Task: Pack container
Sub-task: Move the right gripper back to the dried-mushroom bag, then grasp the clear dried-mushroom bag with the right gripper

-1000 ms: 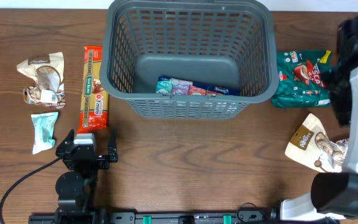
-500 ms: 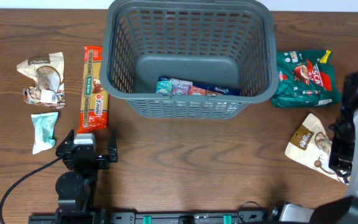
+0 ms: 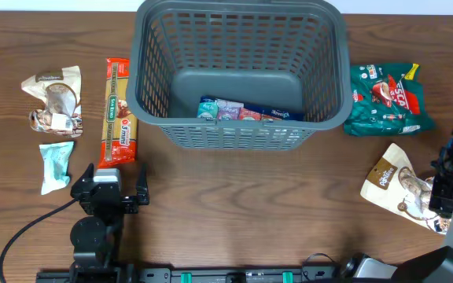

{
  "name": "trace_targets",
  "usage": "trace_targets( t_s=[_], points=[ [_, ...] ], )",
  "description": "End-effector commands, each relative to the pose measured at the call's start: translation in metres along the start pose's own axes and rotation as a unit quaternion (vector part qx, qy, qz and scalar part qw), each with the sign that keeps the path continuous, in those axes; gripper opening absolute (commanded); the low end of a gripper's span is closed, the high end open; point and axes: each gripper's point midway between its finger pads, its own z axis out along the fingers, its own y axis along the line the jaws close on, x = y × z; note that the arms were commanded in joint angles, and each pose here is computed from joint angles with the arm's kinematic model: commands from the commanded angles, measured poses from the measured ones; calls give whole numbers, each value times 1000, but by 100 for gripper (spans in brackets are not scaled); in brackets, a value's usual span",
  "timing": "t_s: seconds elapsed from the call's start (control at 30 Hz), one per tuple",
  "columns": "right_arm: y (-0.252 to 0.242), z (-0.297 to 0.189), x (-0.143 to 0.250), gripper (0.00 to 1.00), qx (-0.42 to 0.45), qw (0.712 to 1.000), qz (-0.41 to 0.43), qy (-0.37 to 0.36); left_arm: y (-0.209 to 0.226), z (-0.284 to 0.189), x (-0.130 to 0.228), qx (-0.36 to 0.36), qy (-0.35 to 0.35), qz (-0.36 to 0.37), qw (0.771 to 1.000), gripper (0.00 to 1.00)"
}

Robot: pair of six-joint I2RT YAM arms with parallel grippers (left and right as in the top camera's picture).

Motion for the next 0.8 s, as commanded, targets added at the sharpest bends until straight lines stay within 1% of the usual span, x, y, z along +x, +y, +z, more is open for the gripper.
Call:
trace_targets(
  t_s=[0.0,0.13,0.4,0.6,0.77],
  points=[
    [-2,9,6,98,1,1000,15,20,0,1,13,-1,19,4,1000,98],
    [-2,24,16,97,0,999,32,29,0,1,13,-1,19,4,1000,99],
    [-5,62,34,96,-7,999,35,28,0,1,13,-1,19,4,1000,99],
    [-4,79,39,96,-20,999,38,20,0,1,13,-1,19,4,1000,99],
    [20,82,35,92,-72,997,-15,3,0,1,13,-1,19,4,1000,99]
  ],
)
